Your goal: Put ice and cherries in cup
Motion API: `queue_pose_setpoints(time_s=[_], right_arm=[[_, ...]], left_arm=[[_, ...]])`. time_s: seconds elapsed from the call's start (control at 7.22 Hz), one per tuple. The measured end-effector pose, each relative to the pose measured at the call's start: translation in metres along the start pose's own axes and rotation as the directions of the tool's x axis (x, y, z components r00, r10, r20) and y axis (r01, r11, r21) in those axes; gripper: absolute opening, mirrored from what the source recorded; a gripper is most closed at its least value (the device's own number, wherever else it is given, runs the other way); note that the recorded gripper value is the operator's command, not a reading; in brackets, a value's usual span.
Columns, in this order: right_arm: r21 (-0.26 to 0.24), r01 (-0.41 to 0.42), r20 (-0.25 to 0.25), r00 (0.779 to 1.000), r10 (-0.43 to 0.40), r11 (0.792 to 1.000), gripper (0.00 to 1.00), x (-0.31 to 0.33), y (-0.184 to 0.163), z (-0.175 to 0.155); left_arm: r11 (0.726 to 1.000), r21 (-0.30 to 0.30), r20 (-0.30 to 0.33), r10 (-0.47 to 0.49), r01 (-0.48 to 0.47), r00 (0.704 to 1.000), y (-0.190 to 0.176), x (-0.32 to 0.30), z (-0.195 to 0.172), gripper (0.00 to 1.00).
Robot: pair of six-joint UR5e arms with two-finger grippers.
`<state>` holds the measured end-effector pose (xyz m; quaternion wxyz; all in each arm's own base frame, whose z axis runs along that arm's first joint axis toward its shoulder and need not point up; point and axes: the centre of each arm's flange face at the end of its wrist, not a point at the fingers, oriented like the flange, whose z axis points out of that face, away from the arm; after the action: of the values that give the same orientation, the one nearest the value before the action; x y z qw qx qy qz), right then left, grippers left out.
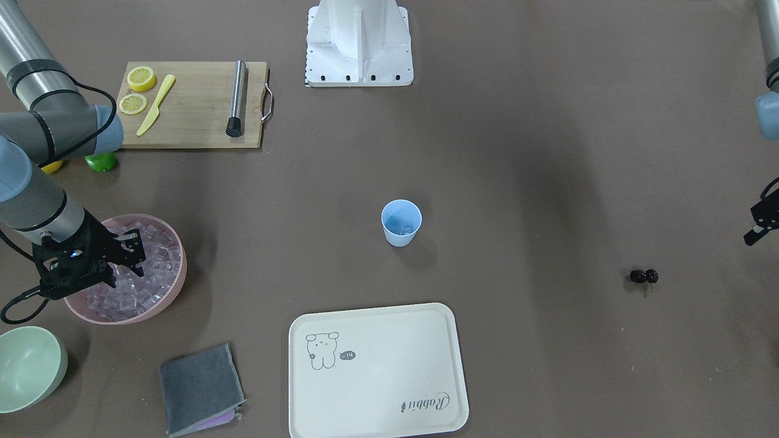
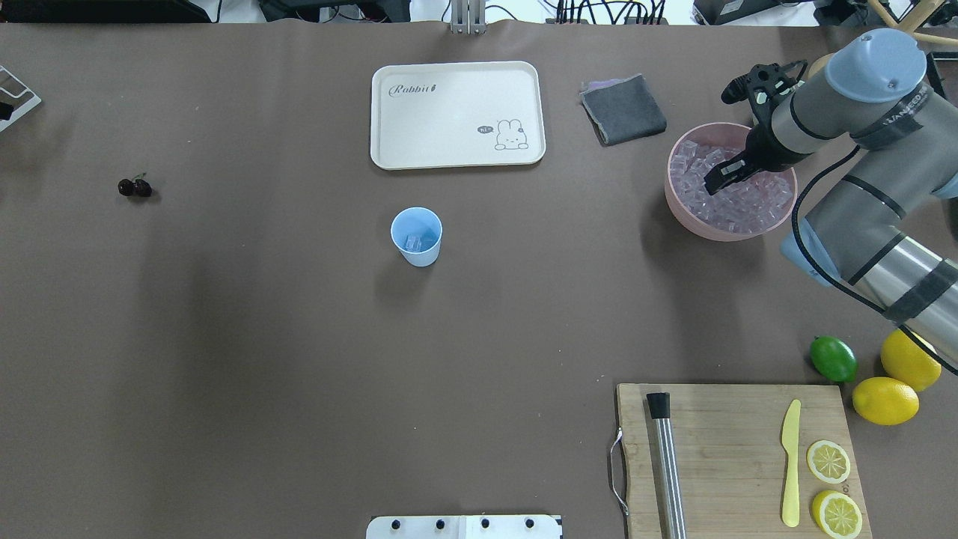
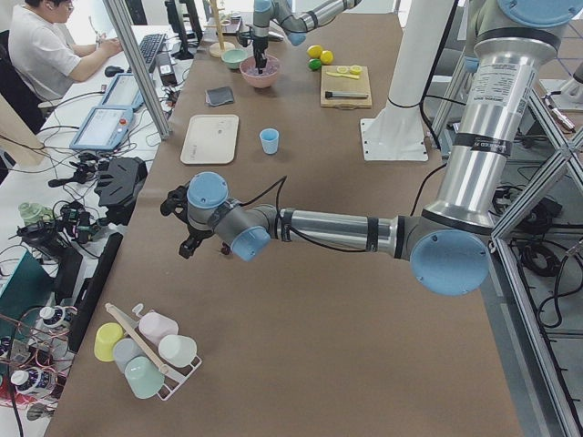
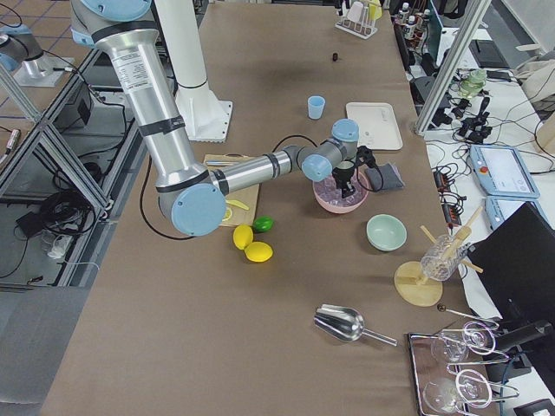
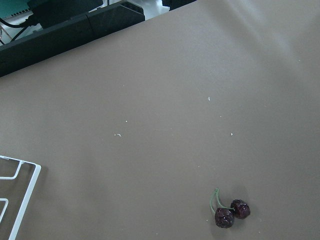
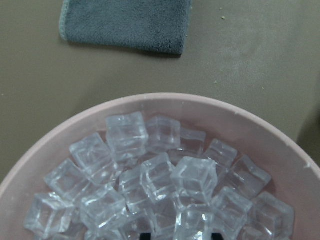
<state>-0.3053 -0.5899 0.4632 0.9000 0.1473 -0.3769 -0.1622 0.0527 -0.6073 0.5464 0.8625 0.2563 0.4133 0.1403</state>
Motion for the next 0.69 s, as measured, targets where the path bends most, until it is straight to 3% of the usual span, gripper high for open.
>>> queue_pose_setpoints(time_s=[0.14,0.69], right_arm=[[-0.001,0.000,-0.001,1.000,0.000,1.000,0.45,0.0009,0.0001,0.0006],[-0.005,-0.004,-0.007,1.000,0.004,1.000,0.01,0.0013,-0.0007,0.0023]], left_arm=[[1.000,0.000,0.000,0.000,0.000,1.000,0.0002,0.0001,0.0002,0.97],[1.000,-0.003,0.000,-0.001,0.001,1.000,0.0013,-0.0011,0.0013,0.97]])
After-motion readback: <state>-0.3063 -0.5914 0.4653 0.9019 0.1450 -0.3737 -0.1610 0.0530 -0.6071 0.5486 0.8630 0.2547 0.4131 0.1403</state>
